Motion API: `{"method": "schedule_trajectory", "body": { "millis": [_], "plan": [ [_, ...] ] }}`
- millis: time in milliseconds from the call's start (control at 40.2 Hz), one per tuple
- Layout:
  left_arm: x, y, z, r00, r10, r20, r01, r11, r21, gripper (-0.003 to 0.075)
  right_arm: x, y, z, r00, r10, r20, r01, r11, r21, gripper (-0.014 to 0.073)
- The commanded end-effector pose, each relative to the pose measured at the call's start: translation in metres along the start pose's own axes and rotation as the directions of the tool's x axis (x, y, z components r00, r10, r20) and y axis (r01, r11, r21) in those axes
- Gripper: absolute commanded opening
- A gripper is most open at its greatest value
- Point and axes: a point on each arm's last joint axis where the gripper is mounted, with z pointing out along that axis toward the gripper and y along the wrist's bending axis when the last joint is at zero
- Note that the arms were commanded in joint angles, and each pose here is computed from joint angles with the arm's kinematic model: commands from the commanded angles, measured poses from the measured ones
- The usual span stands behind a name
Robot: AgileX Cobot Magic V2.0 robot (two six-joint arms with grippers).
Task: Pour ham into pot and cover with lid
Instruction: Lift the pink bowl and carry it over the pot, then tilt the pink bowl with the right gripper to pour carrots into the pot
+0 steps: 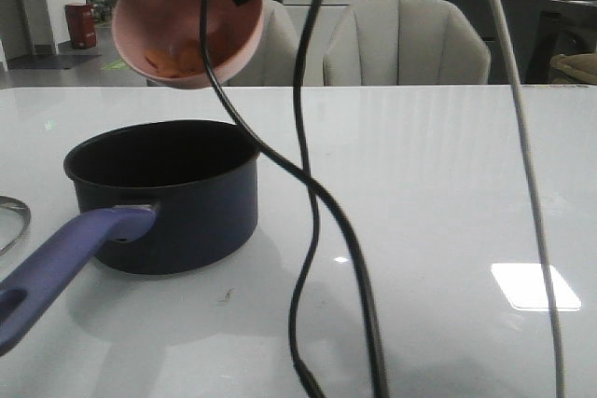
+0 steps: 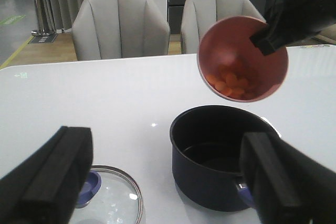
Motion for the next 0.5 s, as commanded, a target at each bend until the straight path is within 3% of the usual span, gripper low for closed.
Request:
{"method": "schedule_trajectory", "body": {
  "millis": [0, 199, 423, 473],
  "plan": [
    [-0.015, -0.001, -0.002, 0.996, -0.008, 0.094, 0.007, 1.000, 0.011, 0.0604, -0.030, -0.009, -0.024, 0.972, 0.035, 0.234, -0.028, 0.999, -0.033, 0.0137],
    [-0.015, -0.001, -0.002, 0.996, -0.008, 0.094, 0.007, 1.000, 0.011, 0.0604, -0.016, 0.006, -0.013, 0.943, 0.076, 0.325, -0.036, 0.991, -0.126, 0.0137],
    [-0.015, -0.001, -0.002, 0.996, -0.008, 0.094, 0.007, 1.000, 0.011, 0.0604, 0.000, 0.002, -0.004, 0.913, 0.075, 0.402, -0.059, 0.997, -0.050, 0.0137],
    [-0.015, -0.001, -0.002, 0.996, -0.008, 0.094, 0.007, 1.000, 0.011, 0.0604, 0.003, 0.002, -0.003, 0.910, 0.123, 0.396, -0.110, 0.992, -0.057, 0.0137]
  ]
}}
